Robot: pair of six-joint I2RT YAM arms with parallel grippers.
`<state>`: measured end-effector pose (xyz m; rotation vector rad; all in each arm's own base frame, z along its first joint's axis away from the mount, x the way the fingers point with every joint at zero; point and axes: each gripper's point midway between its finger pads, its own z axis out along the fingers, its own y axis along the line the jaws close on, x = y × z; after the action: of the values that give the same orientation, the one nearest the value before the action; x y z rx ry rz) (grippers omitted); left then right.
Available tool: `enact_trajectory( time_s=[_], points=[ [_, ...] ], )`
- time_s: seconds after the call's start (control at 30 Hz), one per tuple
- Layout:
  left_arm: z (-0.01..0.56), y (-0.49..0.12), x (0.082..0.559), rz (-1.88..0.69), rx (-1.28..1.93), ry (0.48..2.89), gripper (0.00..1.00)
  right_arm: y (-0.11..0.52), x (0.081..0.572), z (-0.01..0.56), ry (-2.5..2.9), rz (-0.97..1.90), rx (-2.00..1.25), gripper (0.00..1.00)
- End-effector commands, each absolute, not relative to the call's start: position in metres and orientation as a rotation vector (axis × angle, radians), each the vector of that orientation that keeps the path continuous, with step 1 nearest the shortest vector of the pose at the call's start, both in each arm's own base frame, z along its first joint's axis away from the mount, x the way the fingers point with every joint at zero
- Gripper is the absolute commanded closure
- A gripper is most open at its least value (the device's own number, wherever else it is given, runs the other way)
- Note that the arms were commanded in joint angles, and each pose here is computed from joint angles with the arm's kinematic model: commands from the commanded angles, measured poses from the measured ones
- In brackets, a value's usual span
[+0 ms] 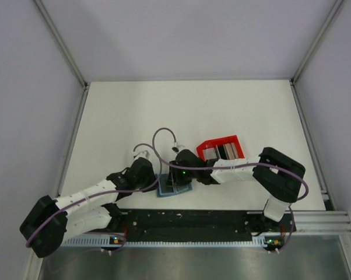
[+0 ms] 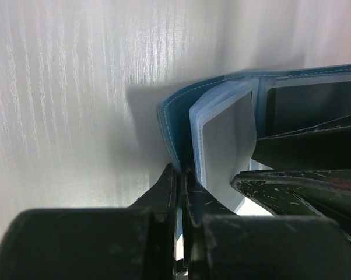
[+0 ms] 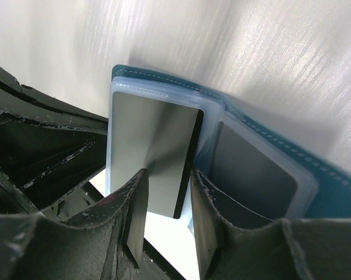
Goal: Put the credit cards into the card holder
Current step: Insert the credit card into the card holder, then pick up the credit card from the storage box.
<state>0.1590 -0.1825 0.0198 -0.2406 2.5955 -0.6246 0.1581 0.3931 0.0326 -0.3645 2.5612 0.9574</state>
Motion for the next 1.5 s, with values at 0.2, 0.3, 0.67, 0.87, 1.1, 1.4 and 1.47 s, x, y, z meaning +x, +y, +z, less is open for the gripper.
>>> enact_trajectory(
  time_s=[0.2, 0.3, 0.67, 0.87, 1.1, 1.4, 1.47],
  points=[
    [0.024, -0.179, 0.158, -0.589, -0.204, 2.608, 1.0, 0.357, 0.201, 0.116, 2.324, 0.797, -0.298, 0.6],
    [0.027, -0.181, 0.16, -0.594, -0.197, 2.603, 1.0, 0.325, 0.221, 0.135, 2.281, 0.695, -0.221, 0.6],
    [0.03, -0.183, 0.161, -0.605, -0.183, 2.601, 1.0, 0.205, 0.271, 0.121, 2.355, 0.451, 0.018, 0.54],
    [0.029, -0.184, 0.161, -0.606, -0.181, 2.602, 1.0, 0.19, 0.282, 0.101, 2.417, 0.402, 0.041, 0.53],
    [0.027, -0.184, 0.161, -0.601, -0.176, 2.608, 1.0, 0.184, 0.288, 0.076, 2.494, 0.384, 0.059, 0.53],
    [0.025, -0.184, 0.161, -0.594, -0.186, 2.61, 1.0, 0.187, 0.296, 0.075, 2.488, 0.459, 0.059, 0.72],
    [0.025, -0.184, 0.161, -0.594, -0.184, 2.61, 1.0, 0.19, 0.295, 0.078, 2.486, 0.496, 0.056, 0.75]
  ],
)
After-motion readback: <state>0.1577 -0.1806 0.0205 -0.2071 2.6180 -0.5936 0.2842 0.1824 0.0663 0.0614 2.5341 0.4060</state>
